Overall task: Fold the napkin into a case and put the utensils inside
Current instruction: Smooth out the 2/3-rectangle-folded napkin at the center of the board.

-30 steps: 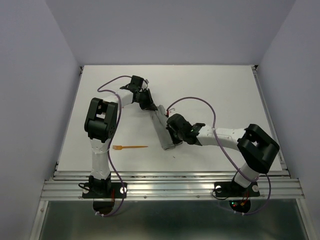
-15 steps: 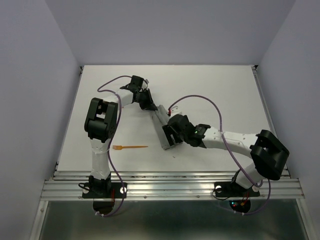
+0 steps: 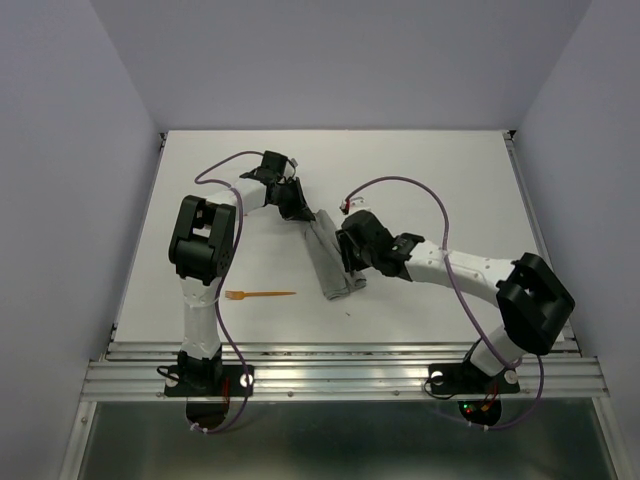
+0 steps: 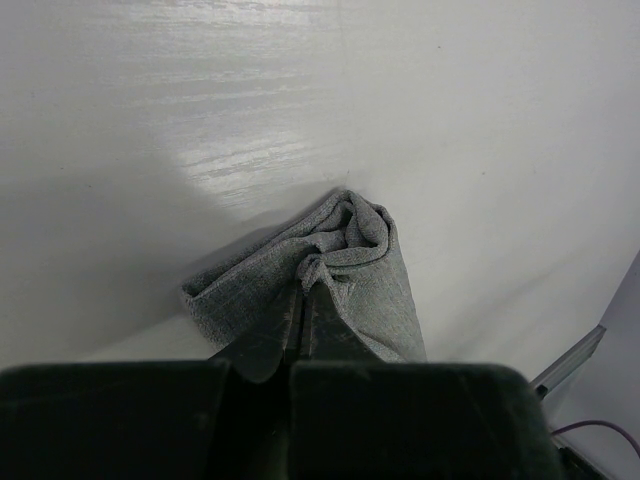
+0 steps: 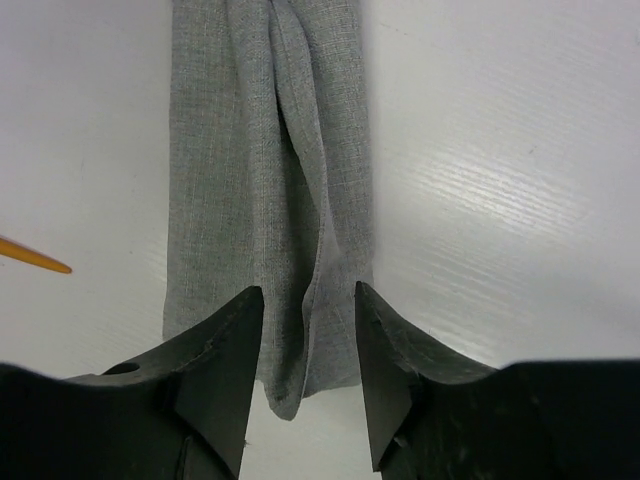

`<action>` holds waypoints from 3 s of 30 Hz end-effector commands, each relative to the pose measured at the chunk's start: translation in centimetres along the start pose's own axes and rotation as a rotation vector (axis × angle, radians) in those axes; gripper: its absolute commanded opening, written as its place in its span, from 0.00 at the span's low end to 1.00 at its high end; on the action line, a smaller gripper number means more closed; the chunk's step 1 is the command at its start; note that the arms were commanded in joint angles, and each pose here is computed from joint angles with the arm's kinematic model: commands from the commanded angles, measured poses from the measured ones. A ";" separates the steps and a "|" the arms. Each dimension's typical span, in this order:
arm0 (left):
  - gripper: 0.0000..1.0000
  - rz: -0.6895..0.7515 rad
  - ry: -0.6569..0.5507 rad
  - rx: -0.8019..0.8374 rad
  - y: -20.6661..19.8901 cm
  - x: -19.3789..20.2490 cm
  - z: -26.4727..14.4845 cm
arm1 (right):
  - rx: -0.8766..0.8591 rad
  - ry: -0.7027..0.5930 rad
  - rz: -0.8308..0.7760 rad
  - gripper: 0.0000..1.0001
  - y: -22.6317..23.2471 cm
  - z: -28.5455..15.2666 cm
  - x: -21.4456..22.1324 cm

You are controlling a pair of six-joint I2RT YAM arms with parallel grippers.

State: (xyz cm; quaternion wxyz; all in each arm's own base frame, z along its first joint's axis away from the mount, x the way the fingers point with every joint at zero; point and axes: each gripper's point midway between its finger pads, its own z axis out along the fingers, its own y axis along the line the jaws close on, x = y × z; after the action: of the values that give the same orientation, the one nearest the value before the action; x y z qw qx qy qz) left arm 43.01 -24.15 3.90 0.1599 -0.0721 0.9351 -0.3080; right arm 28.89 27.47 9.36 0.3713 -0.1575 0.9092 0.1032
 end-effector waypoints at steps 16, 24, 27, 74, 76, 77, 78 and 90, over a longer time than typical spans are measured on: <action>0.00 0.012 0.007 -0.025 1.0 0.4 -0.1 | -0.200 0.018 0.043 0.10 3.6 1.9 -0.7; 0.00 0.007 0.007 -0.024 1.0 0.3 0.0 | -0.182 0.094 -0.023 0.09 4.4 2.8 2.3; 0.00 0.011 0.005 -0.021 0.8 0.2 -0.1 | -0.173 0.143 -0.041 0.14 4.4 3.3 4.0; 0.00 0.024 0.002 0.013 0.0 0.2 -0.7 | -0.012 -0.032 -0.002 0.45 3.9 11.2 -8.0; 0.00 0.023 0.002 0.011 0.0 0.3 -0.8 | -0.009 -0.035 0.002 0.45 3.9 11.2 -8.1; 0.00 0.022 0.003 0.010 0.1 0.3 -0.7 | -0.009 -0.035 0.003 0.46 3.8 11.2 -8.1; 0.00 0.023 0.002 0.011 0.1 0.3 -0.8 | -0.007 -0.038 0.007 0.46 3.8 11.1 -8.2; 0.00 0.024 0.001 0.015 0.0 0.4 -0.9 | 0.006 -0.062 0.042 0.50 3.0 12.1 -9.8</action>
State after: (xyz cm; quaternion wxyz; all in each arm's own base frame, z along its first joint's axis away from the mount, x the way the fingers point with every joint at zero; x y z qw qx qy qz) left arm 42.79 -24.32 3.77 0.1579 -0.0662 0.9327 -0.3174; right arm 39.66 34.99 5.54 0.3636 -0.1552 0.9137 0.0939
